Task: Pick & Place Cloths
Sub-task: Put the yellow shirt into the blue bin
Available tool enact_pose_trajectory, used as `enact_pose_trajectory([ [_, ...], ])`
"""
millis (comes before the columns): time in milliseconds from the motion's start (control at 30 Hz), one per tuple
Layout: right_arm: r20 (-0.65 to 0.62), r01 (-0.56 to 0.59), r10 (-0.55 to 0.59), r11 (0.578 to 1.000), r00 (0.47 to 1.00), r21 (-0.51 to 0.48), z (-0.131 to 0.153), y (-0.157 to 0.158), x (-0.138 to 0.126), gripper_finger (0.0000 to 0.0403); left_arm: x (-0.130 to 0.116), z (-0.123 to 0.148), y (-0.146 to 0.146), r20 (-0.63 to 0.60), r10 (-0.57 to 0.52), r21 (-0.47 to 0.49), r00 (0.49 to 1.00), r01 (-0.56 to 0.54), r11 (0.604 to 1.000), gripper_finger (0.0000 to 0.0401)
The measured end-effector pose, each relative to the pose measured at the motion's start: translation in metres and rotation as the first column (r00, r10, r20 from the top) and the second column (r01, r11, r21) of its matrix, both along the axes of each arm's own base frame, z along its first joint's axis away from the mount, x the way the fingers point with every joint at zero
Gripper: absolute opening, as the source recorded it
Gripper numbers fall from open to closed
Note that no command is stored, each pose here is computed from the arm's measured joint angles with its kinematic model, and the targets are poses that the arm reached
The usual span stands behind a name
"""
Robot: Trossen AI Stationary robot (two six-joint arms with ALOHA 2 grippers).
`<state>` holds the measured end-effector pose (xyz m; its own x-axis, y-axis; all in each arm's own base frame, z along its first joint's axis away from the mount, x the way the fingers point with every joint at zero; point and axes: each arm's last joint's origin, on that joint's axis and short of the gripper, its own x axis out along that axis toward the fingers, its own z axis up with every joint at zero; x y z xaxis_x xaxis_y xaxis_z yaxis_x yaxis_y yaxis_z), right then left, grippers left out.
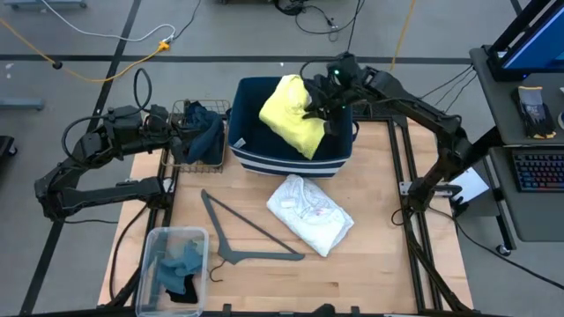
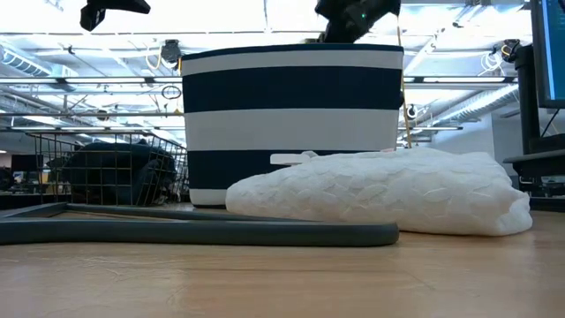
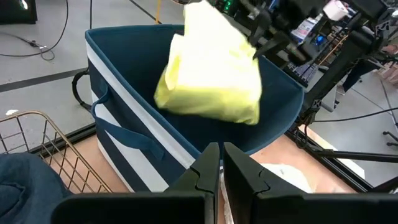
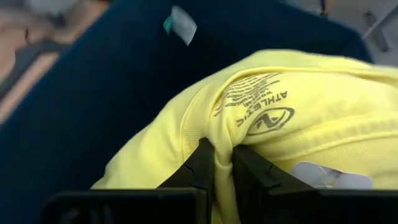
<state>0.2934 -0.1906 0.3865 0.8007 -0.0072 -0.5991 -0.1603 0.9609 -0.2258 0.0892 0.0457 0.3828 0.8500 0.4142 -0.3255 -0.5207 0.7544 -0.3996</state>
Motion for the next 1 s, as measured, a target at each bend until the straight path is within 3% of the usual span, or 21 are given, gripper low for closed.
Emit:
enact_pose_trajectory([
  [267, -0.114, -0.143, 0.134, 0.986, 0.984, -0.081, -0.033, -0.011, 0.016, 0.0026, 0.0, 0.0, 0.0, -0.001, 0.001, -0.001, 1.0, -0.001, 1.0, 0.0021],
  [600, -0.23, -0.252, 0.229, 0.965, 0.946, -0.075, -0.07, -0.022, 0.03, 0.0026, 0.0, 0.0, 0.0, 0.001, 0.002, -0.003, 1.0, -0.002, 1.0, 0.0021],
  [1000, -0.327, -0.239, 0.197, 0.967, 0.924, -0.094, -0.093, -0.031, 0.038, 0.0043, 0.0, 0.0, 0.0, 0.001, 0.002, -0.003, 1.0, -0.002, 1.0, 0.0021],
])
